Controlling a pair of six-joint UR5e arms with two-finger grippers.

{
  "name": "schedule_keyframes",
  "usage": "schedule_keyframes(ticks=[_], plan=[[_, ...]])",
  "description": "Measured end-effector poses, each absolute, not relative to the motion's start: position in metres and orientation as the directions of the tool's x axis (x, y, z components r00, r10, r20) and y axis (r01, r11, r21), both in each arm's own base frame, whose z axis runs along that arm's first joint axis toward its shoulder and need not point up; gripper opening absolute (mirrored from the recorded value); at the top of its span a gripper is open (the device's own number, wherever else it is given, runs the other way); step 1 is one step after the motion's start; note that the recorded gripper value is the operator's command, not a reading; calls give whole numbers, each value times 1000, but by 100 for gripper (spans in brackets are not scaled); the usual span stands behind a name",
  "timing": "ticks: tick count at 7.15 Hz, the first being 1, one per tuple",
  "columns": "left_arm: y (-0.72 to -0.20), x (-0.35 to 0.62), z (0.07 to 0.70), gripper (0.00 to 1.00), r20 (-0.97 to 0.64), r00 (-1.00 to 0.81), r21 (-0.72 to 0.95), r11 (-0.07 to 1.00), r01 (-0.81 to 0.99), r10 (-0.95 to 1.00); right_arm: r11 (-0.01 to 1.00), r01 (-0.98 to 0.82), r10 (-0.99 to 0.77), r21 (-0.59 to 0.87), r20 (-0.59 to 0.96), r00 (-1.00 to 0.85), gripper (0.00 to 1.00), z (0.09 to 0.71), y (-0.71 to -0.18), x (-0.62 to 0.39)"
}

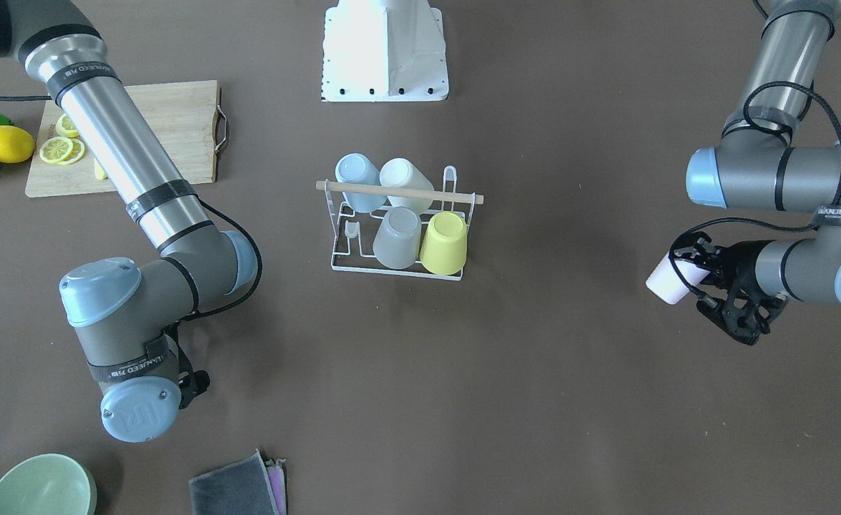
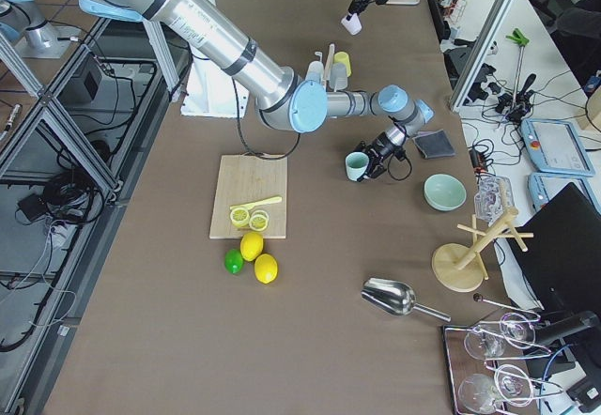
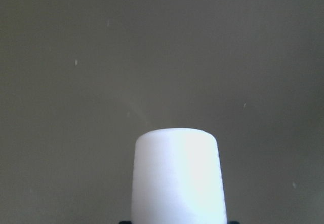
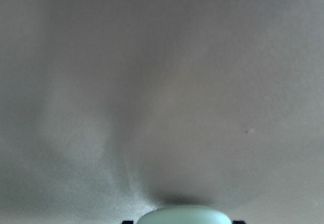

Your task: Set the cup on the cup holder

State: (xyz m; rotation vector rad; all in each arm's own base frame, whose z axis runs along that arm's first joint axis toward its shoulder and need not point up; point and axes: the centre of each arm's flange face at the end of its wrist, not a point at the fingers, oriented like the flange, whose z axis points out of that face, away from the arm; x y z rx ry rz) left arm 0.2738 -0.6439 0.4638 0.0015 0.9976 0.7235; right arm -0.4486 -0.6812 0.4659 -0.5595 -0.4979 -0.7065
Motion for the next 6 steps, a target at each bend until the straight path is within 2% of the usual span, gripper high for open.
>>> schedule_keyframes(ticks=[2, 4, 6], plan=[[-645, 289, 411, 0, -747, 306, 482, 798, -362, 590, 653, 702, -442, -284, 610, 658, 0, 445, -699, -434], [-620, 302, 375, 0, -689, 212, 662, 721, -205, 693, 700, 685, -428, -203, 649, 629, 0, 400, -719, -417], [-548, 313, 368, 0, -631, 193, 771, 635, 45, 752, 756, 653, -470, -48, 655, 592, 0, 348, -742, -393]])
